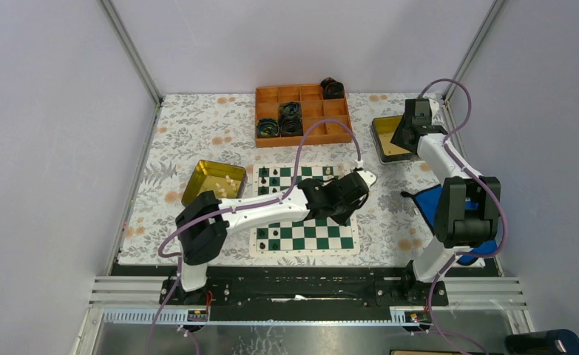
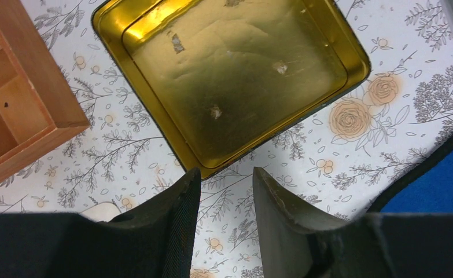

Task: Set up the chess pieces on the board
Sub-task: Place the chess piece on the chessboard.

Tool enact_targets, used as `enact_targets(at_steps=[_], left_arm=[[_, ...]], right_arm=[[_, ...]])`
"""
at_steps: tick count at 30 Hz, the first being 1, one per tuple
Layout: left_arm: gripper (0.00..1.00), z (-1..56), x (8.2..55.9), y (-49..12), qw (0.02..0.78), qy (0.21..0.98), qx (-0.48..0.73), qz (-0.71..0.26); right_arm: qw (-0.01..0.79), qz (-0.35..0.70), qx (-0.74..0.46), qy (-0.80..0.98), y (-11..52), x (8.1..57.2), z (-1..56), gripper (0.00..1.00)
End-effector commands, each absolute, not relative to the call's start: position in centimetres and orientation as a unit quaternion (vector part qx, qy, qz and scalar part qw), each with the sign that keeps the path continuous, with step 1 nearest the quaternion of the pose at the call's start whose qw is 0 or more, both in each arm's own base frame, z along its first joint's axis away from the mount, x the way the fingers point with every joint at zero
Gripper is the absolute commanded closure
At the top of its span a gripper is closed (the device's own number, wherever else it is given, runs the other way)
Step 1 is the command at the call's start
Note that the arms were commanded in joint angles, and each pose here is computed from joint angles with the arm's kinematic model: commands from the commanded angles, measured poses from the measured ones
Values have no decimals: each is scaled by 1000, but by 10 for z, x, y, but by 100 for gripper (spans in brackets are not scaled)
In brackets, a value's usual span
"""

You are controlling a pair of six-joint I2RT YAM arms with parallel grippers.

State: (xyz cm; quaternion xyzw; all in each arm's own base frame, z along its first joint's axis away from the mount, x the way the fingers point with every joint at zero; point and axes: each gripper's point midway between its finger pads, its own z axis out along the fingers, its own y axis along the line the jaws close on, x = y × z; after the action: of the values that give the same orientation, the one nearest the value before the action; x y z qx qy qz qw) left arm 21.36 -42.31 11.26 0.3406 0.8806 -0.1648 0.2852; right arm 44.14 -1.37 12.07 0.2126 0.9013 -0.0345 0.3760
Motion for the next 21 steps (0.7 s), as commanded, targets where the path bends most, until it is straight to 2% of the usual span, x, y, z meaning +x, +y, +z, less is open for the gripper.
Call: enact_targets(at_steps=[1,21], left_arm=[[100,121,215,-445,301,866,350,-191],[99,92,244,-455,340,875,314,-145]], right_arm=[[410,-20,226,884,-20,457,144,55],[410,1,220,885,-13,470,143,55]])
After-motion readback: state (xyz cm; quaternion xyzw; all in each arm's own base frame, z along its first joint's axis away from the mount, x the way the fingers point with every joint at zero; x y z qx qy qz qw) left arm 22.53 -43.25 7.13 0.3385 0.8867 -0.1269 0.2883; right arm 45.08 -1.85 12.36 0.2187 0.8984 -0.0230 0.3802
